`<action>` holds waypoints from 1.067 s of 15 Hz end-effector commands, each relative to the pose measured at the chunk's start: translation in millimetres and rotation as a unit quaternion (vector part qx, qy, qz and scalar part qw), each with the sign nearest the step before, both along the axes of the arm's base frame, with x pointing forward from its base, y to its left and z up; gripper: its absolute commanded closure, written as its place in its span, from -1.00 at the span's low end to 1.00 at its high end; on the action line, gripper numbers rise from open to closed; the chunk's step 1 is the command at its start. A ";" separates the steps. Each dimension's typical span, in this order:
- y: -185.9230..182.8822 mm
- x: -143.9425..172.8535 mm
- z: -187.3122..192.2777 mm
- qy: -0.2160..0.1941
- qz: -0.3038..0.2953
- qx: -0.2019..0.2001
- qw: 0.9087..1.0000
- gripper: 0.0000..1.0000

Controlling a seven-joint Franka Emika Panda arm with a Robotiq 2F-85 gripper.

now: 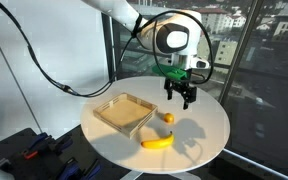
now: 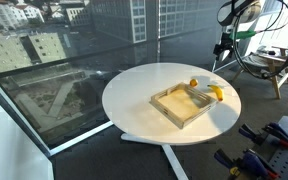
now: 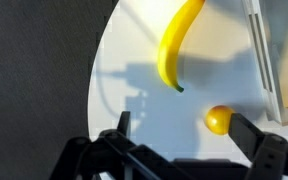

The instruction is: Put the banana in the box

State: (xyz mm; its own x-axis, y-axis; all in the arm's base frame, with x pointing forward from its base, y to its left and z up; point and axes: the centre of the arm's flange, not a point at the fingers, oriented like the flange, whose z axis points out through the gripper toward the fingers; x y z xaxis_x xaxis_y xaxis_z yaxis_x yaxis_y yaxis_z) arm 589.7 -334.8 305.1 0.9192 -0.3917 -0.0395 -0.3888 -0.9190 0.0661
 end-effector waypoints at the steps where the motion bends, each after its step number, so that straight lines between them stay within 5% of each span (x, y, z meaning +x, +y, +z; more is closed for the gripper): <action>1: -5.5 12.7 -13.3 -0.020 -0.015 -0.005 1.000 -1.00; 16: -4.7 12.5 -77.7 -0.001 -0.028 -0.004 1.000 -1.00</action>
